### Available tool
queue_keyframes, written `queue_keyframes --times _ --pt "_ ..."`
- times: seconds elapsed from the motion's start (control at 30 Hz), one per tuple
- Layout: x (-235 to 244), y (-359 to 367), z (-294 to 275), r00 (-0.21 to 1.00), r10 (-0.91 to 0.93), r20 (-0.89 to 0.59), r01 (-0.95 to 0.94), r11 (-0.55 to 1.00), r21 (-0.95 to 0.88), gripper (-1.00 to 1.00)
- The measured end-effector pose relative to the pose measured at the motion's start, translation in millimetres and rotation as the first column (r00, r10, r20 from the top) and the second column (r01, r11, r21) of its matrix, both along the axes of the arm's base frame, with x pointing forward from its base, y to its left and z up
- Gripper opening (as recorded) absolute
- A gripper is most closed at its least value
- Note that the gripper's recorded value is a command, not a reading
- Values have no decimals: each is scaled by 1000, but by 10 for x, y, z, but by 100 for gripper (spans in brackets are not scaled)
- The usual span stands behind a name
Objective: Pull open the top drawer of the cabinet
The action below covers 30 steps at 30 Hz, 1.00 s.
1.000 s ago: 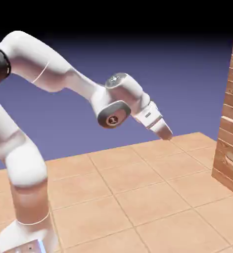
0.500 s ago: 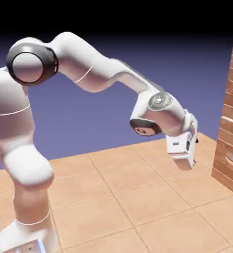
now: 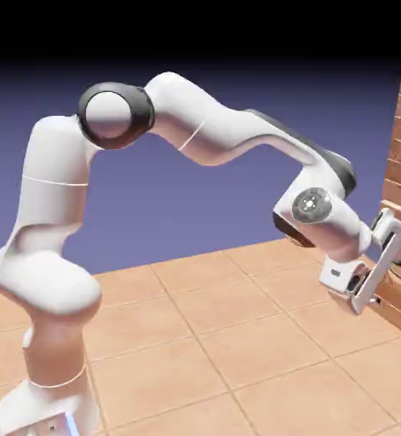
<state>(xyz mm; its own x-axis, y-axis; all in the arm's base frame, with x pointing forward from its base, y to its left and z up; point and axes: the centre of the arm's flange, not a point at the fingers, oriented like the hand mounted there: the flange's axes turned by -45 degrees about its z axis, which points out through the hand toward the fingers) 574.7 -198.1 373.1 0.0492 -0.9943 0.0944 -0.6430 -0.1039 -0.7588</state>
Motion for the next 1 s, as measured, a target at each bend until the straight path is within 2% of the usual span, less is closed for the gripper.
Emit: queue_keyframes --times 0.4,0.77,1.0 --pt "634 190 521 941 -146 304 129 989 76 0" --pt "1250 1288 1338 778 -59 626 -8 994 105 0" --pt "1602 1395 1416 763 -47 644 -24 995 100 0"
